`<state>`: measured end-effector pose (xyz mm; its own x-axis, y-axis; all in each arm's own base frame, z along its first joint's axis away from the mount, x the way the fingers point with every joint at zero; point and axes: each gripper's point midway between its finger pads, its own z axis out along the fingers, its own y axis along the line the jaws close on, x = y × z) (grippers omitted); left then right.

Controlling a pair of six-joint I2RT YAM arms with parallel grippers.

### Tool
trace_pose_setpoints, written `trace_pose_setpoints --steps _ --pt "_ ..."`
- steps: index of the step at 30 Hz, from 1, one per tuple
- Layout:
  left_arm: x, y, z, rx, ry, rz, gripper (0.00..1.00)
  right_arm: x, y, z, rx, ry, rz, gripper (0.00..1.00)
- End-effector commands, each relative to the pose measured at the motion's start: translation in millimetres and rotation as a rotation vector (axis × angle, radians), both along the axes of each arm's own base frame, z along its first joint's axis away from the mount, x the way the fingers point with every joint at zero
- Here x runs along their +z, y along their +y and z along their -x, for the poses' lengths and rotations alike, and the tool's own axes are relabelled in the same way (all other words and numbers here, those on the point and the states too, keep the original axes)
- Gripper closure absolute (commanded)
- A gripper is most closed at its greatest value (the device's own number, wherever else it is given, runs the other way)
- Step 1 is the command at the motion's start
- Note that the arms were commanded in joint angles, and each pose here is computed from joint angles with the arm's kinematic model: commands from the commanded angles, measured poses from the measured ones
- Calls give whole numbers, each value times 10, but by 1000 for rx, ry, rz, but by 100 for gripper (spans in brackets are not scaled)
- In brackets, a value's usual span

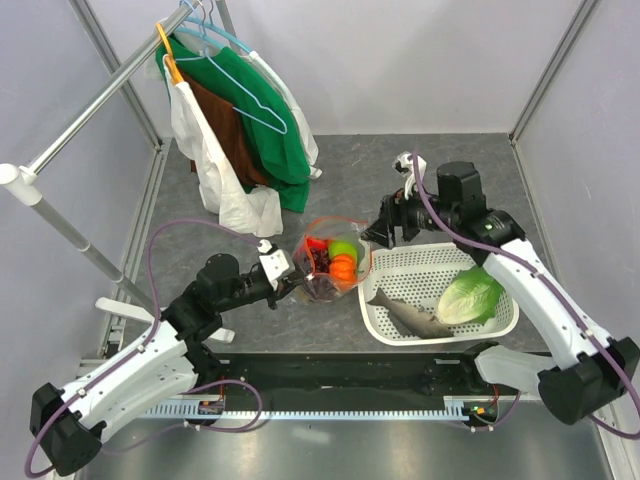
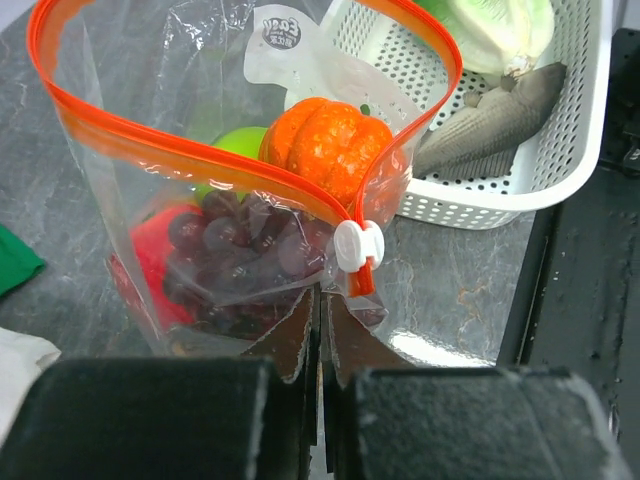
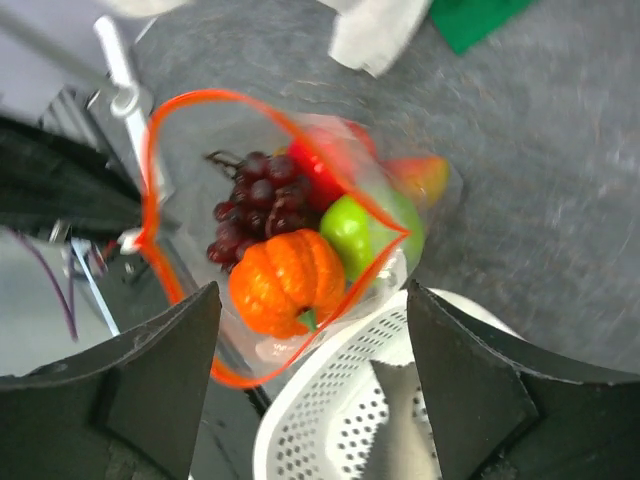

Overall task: Place the food in the zip-top bag and seal the zipper
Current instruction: Adjust the zipper food storage bag at the center of the board, then zip the zipper food storage bag at the center of the board.

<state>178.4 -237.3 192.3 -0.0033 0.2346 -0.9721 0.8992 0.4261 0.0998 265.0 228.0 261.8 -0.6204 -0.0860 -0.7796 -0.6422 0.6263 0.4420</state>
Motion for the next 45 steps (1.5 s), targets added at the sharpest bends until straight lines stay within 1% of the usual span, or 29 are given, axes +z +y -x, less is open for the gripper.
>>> trace_pose_setpoints --steps 1,3,4,5,7,8,10,13,16,17,18,20,21,22,24,27,28,30,31,33,34,35,36,37,38,39,40,42,45 --pt "255 -74 97 -73 38 83 98 497 61 321 307 -413 6 20" --pt "290 -81 110 -85 36 89 98 683 101 365 347 -547 5 21" --pt "308 -91 138 -101 36 93 98 714 197 454 395 -572 0 22" --pt "334 -94 142 -103 35 98 98 701 257 484 425 -576 5 27" --pt "342 -92 142 -104 38 99 98 748 380 582 509 -626 14 32" --pt "367 -93 140 -104 33 101 98 670 507 695 573 -611 19 33" --pt "416 -87 140 -103 26 109 98 660 657 841 662 -652 28 34" --pt "452 -83 156 -106 29 117 98 469 790 964 743 -652 74 35" --pt "461 -74 151 -104 20 118 98 228 847 1047 823 -693 136 34" --pt "468 -73 151 -106 18 118 98 168 857 1051 850 -729 160 34" --pt "468 -72 149 -106 17 118 98 43 852 1043 853 -723 192 34" --pt "469 -76 155 -113 16 118 98 -35 913 1070 878 -741 204 35" --pt "469 -73 151 -111 15 118 98 -101 924 1043 870 -738 227 36" --pt "458 -72 151 -111 19 118 98 -120 976 1053 873 -747 232 41" --pt "466 -71 157 -114 17 122 98 -231 1008 986 862 -747 282 44" --pt "477 -67 182 -120 22 128 98 -330 1052 920 852 -759 320 47" --pt "481 -67 191 -127 19 129 98 -329 1068 887 840 -777 335 52" --pt "498 -61 205 -131 11 133 98 -374 1078 849 830 -784 355 57" --pt "504 -63 227 -142 7 134 98 -363 1094 807 812 -798 364 68" --pt "508 -63 261 -160 -4 134 98 -364 1105 777 801 -807 371 87" --pt "498 -70 298 -187 -17 128 98 -316 1124 728 763 -811 366 100" --pt "498 -73 321 -208 -35 120 98 -288 1131 710 749 -815 363 100" --pt "517 -66 336 -221 -63 112 95 -247 1148 694 735 -824 354 100" --pt "510 -51 307 -220 -110 90 81 -184 1150 692 712 -825 337 100" --pt "528 -32 274 -203 -136 86 71 -150 1154 694 700 -828 323 100" --pt "520 5 208 -163 -160 77 57 -105 1173 700 694 -837 306 100" --pt "522 17 182 -149 -171 75 51 -61 1177 710 680 -832 289 100" --pt "514 46 133 -116 -184 75 44 -3 1198 713 673 -835 271 100" --pt "564 71 96 -91 -233 94 43 62 1221 732 673 -830 246 100"
